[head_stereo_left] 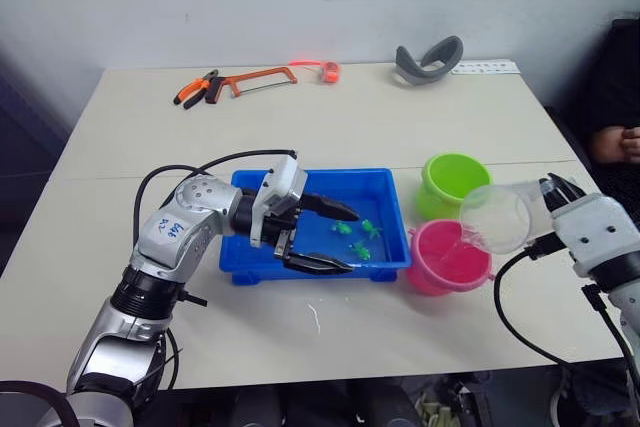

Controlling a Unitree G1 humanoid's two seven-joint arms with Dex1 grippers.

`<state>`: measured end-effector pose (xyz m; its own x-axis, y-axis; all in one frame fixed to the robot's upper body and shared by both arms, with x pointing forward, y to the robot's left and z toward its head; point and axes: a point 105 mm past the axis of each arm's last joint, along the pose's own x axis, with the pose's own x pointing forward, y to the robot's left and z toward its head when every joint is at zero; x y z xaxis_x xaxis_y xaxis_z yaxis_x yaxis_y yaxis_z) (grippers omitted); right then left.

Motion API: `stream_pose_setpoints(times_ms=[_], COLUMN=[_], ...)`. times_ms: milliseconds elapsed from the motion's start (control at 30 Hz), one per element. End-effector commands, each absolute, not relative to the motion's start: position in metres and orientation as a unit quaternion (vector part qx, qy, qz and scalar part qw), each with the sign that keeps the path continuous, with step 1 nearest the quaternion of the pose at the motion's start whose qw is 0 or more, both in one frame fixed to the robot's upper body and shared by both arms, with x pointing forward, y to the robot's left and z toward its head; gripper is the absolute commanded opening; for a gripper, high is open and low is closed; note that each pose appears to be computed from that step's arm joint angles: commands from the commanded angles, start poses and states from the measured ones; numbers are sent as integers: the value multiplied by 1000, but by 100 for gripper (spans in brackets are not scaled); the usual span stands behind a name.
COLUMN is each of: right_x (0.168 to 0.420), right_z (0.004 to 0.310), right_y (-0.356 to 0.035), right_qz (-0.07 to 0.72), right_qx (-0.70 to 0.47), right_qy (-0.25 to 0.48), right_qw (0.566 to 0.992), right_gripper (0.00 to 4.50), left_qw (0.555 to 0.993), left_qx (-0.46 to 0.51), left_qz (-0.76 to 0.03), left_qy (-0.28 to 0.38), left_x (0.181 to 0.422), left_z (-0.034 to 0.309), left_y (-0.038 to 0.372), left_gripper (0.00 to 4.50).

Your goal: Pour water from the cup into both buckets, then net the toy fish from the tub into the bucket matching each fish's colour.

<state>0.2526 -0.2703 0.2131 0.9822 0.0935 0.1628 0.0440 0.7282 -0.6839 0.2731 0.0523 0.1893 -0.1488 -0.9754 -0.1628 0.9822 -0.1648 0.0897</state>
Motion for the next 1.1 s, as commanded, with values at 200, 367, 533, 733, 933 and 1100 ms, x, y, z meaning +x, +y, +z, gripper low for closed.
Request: stream_pose_setpoints(times_ms=[200, 367, 533, 733, 933, 1100], right_x=[250, 264, 292, 322, 344, 357], right_z=[234, 242, 252, 254, 260, 270], right_y=[-304, -327, -333, -334, -318, -288], right_qz=[-65, -116, -137, -153, -135, -79], right_qx=[-223, -206, -244, -287, -389, -485], right_qy=[-119, -109, -108, -108, -123, -150], right_qw=[965, 965, 954, 939, 903, 858], right_gripper=[6, 6, 6, 6, 6, 6], left_qw=[644, 655, 670, 682, 686, 692], left_qx=[103, 84, 83, 86, 85, 81], left_qz=[-758, -751, -737, -726, -722, -717], left_qy=[0, -4, -12, -18, -23, -25], left_x=[275, 281, 290, 296, 296, 297], left_z=[198, 206, 211, 212, 213, 213], left_y=[53, 50, 46, 43, 42, 42], left_gripper=[450, 450, 450, 450, 450, 450])
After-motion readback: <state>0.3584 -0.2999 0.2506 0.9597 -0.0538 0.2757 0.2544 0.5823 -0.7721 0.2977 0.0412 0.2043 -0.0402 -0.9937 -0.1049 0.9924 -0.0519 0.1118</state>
